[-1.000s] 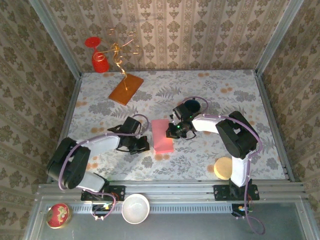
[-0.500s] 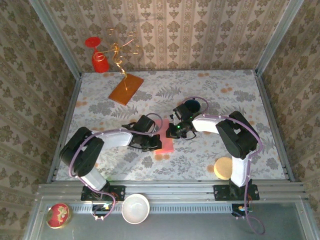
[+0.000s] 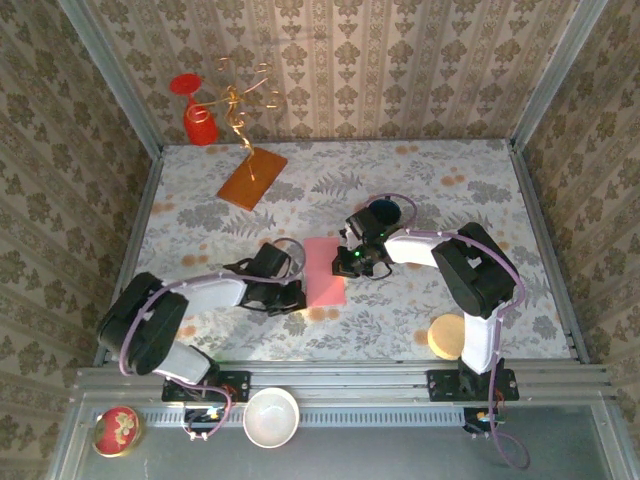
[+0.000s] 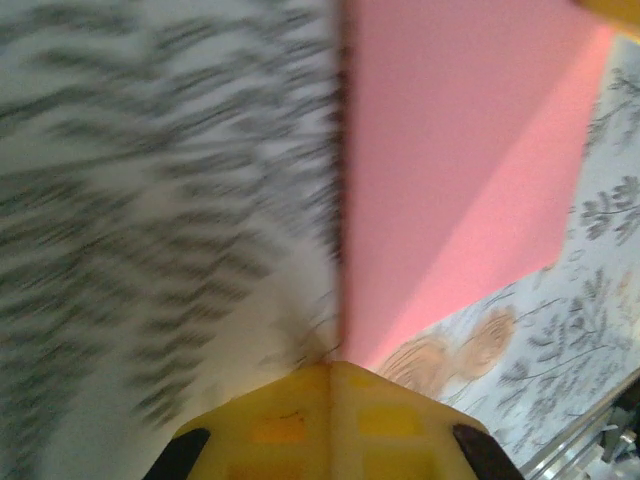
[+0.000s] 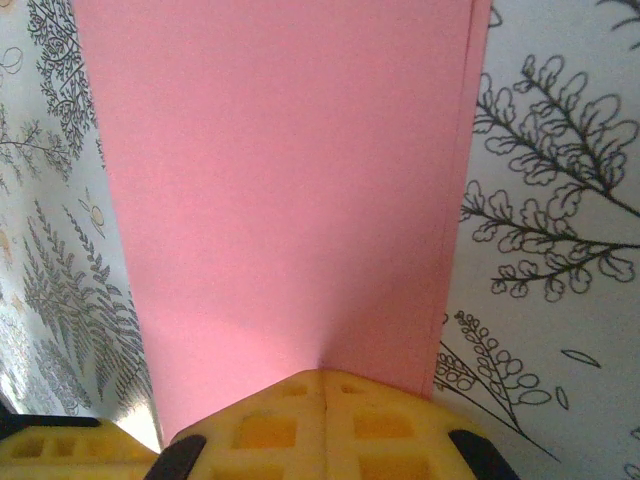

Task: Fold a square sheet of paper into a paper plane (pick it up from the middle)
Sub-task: First fold the square sheet of paper in half at the center of the table.

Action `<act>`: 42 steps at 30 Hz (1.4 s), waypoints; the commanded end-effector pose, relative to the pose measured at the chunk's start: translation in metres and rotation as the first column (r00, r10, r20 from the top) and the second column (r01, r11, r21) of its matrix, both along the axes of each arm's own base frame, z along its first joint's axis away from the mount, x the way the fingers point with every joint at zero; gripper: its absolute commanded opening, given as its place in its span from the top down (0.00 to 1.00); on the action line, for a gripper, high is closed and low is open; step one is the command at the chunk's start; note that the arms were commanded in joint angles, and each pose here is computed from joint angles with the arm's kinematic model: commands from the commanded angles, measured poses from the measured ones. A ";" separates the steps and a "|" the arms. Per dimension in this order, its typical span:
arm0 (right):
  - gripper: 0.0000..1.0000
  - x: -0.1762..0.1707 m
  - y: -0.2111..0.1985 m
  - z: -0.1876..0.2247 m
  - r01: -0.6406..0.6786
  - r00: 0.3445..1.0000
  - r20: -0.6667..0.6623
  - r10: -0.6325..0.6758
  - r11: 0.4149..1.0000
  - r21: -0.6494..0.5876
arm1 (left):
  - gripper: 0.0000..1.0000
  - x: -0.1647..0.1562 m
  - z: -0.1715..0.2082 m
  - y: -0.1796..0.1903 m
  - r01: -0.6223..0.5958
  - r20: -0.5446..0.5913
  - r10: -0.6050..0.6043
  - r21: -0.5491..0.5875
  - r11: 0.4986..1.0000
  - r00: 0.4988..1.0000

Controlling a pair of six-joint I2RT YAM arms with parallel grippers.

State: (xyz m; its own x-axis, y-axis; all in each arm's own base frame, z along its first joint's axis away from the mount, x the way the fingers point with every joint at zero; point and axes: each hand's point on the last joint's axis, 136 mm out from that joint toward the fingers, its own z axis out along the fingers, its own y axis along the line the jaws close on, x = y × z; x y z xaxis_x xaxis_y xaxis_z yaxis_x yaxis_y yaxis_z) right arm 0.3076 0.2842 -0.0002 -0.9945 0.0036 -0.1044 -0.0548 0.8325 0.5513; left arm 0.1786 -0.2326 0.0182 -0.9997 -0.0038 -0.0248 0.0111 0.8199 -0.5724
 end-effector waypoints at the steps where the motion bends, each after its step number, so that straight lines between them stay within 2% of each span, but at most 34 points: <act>1: 0.99 -0.086 -0.103 -0.100 -0.026 0.957 -0.266 -0.113 0.882 -0.470 | 1.00 -0.005 0.011 0.020 -0.029 0.001 0.029 0.042 0.999 1.000; 5: 0.99 -0.076 -0.091 -0.091 -0.014 0.967 -0.235 -0.096 0.904 -0.428 | 0.99 0.020 0.048 0.006 -0.055 0.117 0.060 -0.047 0.997 0.991; 9: 0.98 -0.059 -0.071 -0.072 0.007 0.980 -0.181 -0.078 0.933 -0.360 | 0.94 0.042 0.059 -0.007 -0.088 0.169 0.106 -0.111 0.990 0.980; 12: 0.96 -0.040 -0.043 -0.042 0.010 0.992 -0.117 -0.041 0.966 -0.259 | 0.87 0.056 0.058 -0.019 -0.101 0.171 0.124 -0.136 0.986 0.978; 16: 0.89 -0.014 -0.004 0.021 -0.008 1.000 -0.001 0.008 0.996 -0.093 | 0.80 0.074 0.052 -0.029 -0.117 0.162 0.139 -0.142 0.983 0.977; 20: 0.80 -0.005 -0.005 0.064 0.036 0.995 0.098 -0.030 0.998 -0.059 | 0.71 0.086 0.048 -0.029 -0.136 0.161 0.159 -0.146 0.980 0.974; 23: 0.68 -0.012 -0.022 0.067 0.102 0.990 0.108 -0.092 0.991 -0.088 | 0.68 0.096 0.051 -0.029 -0.148 0.172 0.175 -0.160 0.976 0.969; 26: 0.62 -0.024 -0.036 0.062 0.164 0.984 0.085 -0.156 0.982 -0.098 | 0.67 0.101 0.056 -0.037 -0.136 0.173 0.171 -0.197 0.971 0.970; 31: 0.53 -0.047 -0.042 0.053 0.239 0.971 0.006 -0.239 0.970 -0.041 | 0.66 0.105 0.052 -0.045 -0.131 0.151 0.163 -0.207 0.970 0.975; 38: 0.53 -0.065 -0.039 0.042 0.255 0.963 -0.085 -0.254 0.967 0.000 | 0.66 0.108 0.034 -0.048 -0.150 0.102 0.170 -0.180 0.972 0.980; 42: 0.57 -0.068 -0.036 0.038 0.243 0.965 -0.105 -0.241 0.970 0.008 | 0.66 0.107 0.023 -0.047 -0.158 0.070 0.170 -0.147 0.976 0.983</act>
State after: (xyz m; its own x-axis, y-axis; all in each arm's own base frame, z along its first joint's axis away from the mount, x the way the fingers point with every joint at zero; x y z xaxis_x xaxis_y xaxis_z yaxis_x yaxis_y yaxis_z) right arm 0.2408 0.2404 0.0313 -0.9698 0.2429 -0.0203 0.1972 0.8309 0.5203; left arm 0.2823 -0.2739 0.0395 -0.9776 -0.1737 -0.1185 -0.0476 0.7317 -0.6800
